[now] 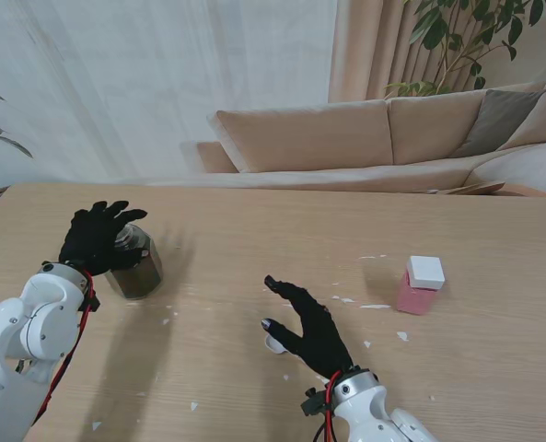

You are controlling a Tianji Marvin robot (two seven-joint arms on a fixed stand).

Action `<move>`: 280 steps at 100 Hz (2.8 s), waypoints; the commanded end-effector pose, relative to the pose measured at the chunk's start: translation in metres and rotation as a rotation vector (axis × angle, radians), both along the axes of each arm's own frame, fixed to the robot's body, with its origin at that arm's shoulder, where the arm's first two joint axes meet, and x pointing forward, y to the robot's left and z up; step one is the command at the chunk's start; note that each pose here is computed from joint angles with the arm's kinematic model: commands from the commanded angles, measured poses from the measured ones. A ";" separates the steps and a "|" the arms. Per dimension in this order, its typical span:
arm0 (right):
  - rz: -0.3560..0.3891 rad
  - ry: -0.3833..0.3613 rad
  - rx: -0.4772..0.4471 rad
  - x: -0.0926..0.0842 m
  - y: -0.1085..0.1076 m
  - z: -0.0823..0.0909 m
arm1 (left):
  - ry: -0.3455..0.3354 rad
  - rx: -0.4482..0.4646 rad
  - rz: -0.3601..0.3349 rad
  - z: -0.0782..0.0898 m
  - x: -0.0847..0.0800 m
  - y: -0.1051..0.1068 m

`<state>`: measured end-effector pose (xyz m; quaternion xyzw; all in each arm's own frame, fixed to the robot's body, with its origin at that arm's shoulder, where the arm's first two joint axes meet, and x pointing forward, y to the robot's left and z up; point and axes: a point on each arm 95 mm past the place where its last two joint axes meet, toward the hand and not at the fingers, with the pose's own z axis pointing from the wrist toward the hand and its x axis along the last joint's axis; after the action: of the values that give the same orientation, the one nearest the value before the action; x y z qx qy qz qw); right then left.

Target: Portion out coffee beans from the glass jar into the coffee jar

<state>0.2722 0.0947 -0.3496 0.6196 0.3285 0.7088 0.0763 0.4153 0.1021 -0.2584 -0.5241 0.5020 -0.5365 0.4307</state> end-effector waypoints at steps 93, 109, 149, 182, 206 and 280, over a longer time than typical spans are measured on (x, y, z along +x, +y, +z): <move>0.013 0.005 0.011 -0.003 0.004 -0.001 | 0.120 -0.042 0.034 -0.022 0.007 -0.012; 0.015 0.006 0.012 -0.003 0.005 -0.001 | 0.137 -0.042 0.020 -0.025 0.005 -0.017; 0.021 0.009 0.016 -0.003 0.006 -0.001 | 0.173 -0.080 -0.059 -0.031 -0.002 -0.041; 0.017 0.006 0.021 -0.003 0.005 0.000 | 0.229 -0.105 -0.147 -0.028 -0.006 -0.079; 0.014 0.002 0.023 -0.004 0.005 0.000 | 0.266 -0.123 -0.204 -0.027 -0.013 -0.109; 0.013 -0.002 0.027 -0.006 0.005 0.001 | 0.235 -0.094 -0.291 -0.029 0.003 -0.166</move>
<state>0.2700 0.0966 -0.3486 0.6167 0.3219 0.7148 0.0712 0.4202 -0.0603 -0.2682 -0.5122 0.5817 -0.5681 0.2767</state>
